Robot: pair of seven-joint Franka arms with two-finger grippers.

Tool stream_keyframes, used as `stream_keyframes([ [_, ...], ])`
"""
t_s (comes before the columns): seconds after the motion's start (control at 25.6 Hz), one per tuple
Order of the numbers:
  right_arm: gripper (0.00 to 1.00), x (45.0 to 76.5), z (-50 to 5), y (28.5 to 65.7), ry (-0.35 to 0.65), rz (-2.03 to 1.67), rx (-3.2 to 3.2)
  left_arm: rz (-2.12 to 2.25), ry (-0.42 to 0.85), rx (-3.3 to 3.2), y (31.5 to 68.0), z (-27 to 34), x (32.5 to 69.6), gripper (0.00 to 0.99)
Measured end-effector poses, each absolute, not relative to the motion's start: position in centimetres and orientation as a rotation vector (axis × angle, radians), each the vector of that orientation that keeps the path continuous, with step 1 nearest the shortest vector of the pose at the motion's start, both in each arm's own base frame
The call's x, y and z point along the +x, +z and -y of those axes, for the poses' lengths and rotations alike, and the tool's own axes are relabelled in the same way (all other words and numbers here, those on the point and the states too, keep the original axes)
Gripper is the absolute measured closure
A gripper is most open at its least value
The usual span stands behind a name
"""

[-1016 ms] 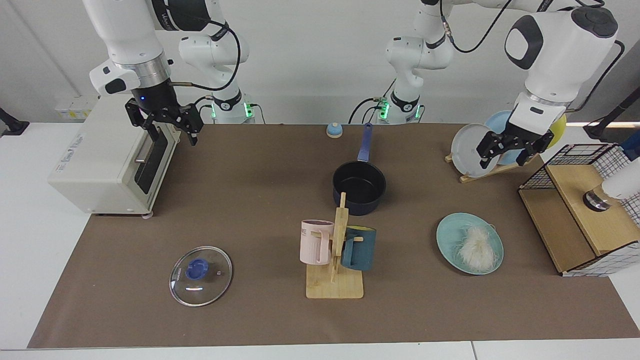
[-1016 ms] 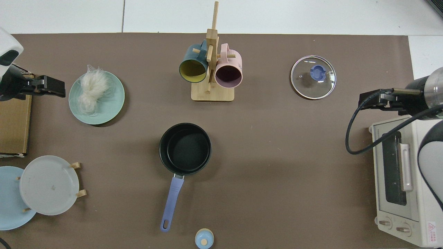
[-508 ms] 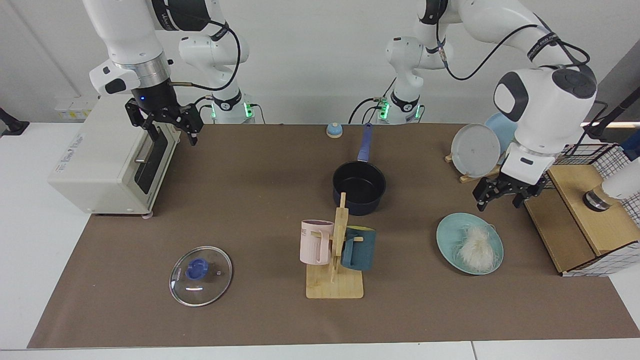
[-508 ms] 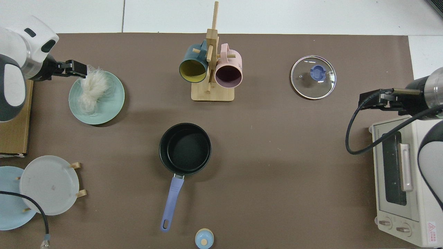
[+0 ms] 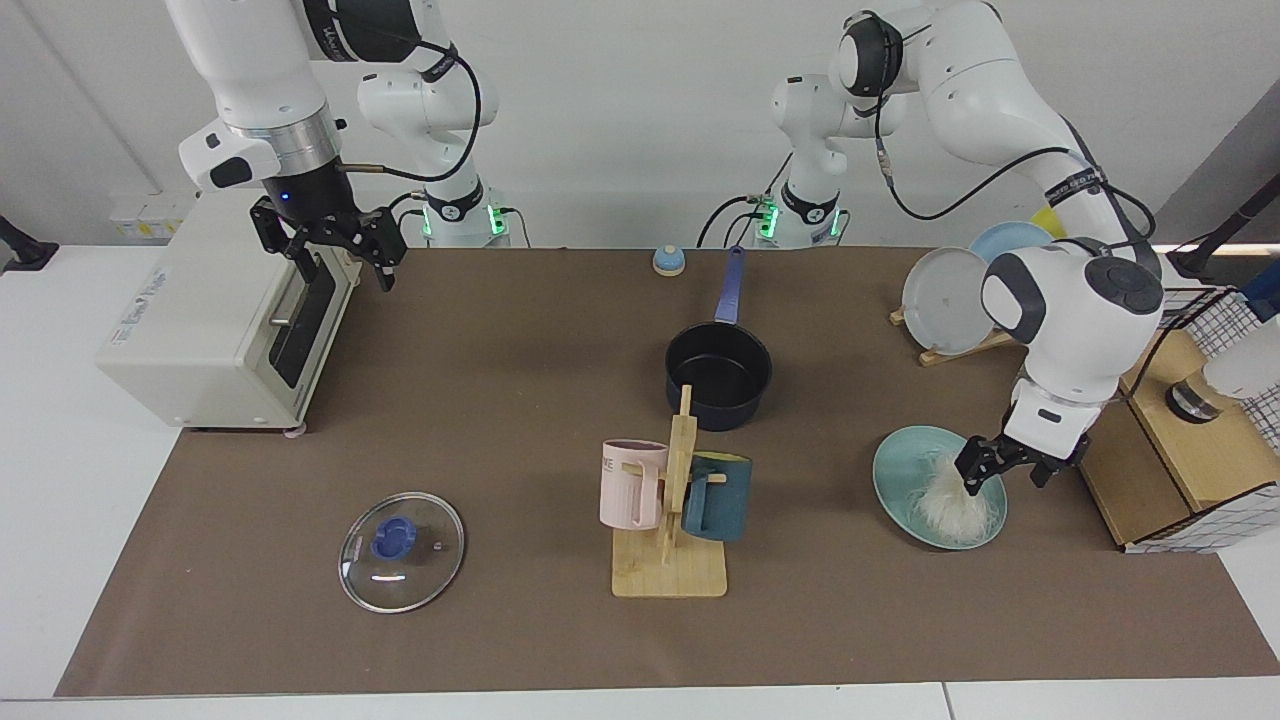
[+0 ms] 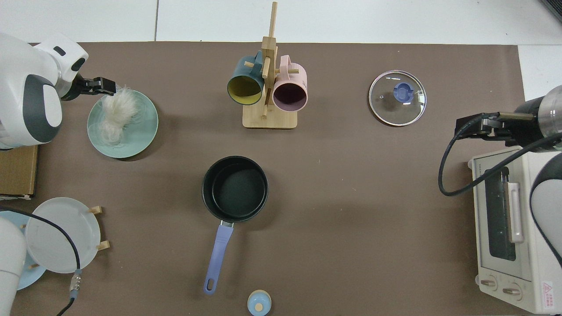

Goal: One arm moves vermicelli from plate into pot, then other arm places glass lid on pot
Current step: 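Reach the left gripper to the vermicelli on the teal plate, then grasp the white vermicelli with the left gripper and lift it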

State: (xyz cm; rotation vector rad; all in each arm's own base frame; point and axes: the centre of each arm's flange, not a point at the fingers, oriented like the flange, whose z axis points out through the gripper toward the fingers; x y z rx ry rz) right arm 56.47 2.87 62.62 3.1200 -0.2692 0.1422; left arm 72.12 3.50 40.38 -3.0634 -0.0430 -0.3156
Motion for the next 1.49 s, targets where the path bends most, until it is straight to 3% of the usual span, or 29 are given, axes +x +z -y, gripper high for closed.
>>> stream_keyframes([
  [0.66, 0.0, 56.5, -2.9, 62.6, 0.142, 0.269, 3.12, -0.002, -0.191, -3.086, 34.0, -1.3, 71.5, 0.0],
  [1.06, 0.0, 56.5, -2.9, 62.6, 0.142, 0.269, 3.12, -0.122, -0.248, -3.058, 30.1, -1.5, 71.7, 0.004],
  [1.13, 0.0, 56.5, -3.0, 62.6, 0.142, 0.266, 3.12, -0.137, -0.249, -3.056, 29.4, -1.5, 71.8, 0.048],
  [1.21, 0.0, 56.5, -3.0, 62.6, 0.142, 0.266, 3.12, -0.143, -0.258, -3.058, 29.4, -1.4, 71.9, 0.233],
  [1.33, 0.0, 56.5, -3.0, 62.6, 0.142, 0.266, 3.12, -0.148, -0.261, -3.058, 29.7, -1.4, 71.9, 0.419],
  [1.49, 0.0, 56.5, -2.8, 62.6, 0.142, 0.272, 3.12, -0.149, -0.265, -3.056, 30.2, -1.5, 72.0, 0.476],
])
